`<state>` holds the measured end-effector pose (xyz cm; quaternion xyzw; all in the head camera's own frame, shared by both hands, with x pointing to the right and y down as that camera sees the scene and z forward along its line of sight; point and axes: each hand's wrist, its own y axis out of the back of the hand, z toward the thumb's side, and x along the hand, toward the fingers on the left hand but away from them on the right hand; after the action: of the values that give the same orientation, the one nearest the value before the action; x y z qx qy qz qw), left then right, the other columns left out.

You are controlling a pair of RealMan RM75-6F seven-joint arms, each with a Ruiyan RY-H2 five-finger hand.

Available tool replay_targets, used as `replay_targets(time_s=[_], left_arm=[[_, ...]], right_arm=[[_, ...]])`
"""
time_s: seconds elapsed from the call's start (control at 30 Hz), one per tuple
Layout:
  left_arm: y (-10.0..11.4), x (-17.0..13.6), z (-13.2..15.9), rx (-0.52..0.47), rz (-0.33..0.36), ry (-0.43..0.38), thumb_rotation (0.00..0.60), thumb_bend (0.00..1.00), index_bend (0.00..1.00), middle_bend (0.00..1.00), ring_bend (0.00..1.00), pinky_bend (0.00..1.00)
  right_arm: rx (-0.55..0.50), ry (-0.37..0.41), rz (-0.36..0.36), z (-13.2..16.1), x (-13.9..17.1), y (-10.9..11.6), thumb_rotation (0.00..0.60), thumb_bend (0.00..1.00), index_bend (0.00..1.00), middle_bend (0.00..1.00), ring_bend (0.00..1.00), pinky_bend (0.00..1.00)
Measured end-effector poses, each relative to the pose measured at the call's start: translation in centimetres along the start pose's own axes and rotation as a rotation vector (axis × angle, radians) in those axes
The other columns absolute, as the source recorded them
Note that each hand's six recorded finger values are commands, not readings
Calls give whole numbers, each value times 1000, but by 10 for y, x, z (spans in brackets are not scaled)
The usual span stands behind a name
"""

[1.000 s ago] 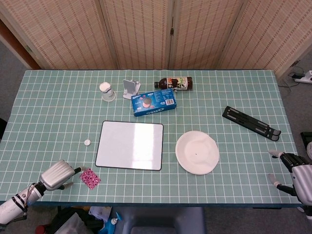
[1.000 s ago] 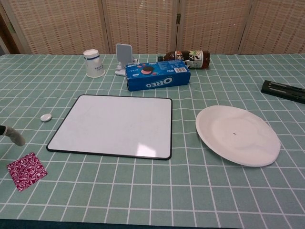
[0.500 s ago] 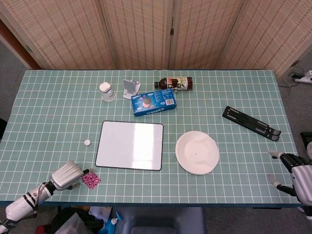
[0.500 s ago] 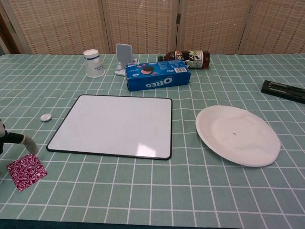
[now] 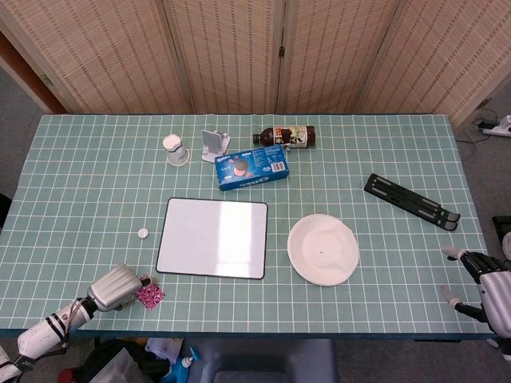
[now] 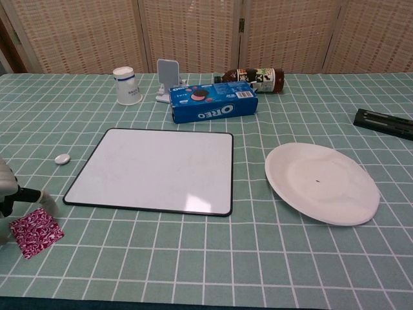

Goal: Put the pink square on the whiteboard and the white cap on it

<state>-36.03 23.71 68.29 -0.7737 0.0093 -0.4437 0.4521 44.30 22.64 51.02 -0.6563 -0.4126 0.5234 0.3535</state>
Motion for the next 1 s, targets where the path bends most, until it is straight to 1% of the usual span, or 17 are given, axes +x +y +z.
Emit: replay_targets(time_s=[1.0], left_arm=[[-6, 8, 5, 9, -13, -10, 600, 258, 277, 1000, 1000, 1000]], right_arm=[[4, -4, 2, 0, 0, 0, 600, 221, 248, 347, 305, 363]])
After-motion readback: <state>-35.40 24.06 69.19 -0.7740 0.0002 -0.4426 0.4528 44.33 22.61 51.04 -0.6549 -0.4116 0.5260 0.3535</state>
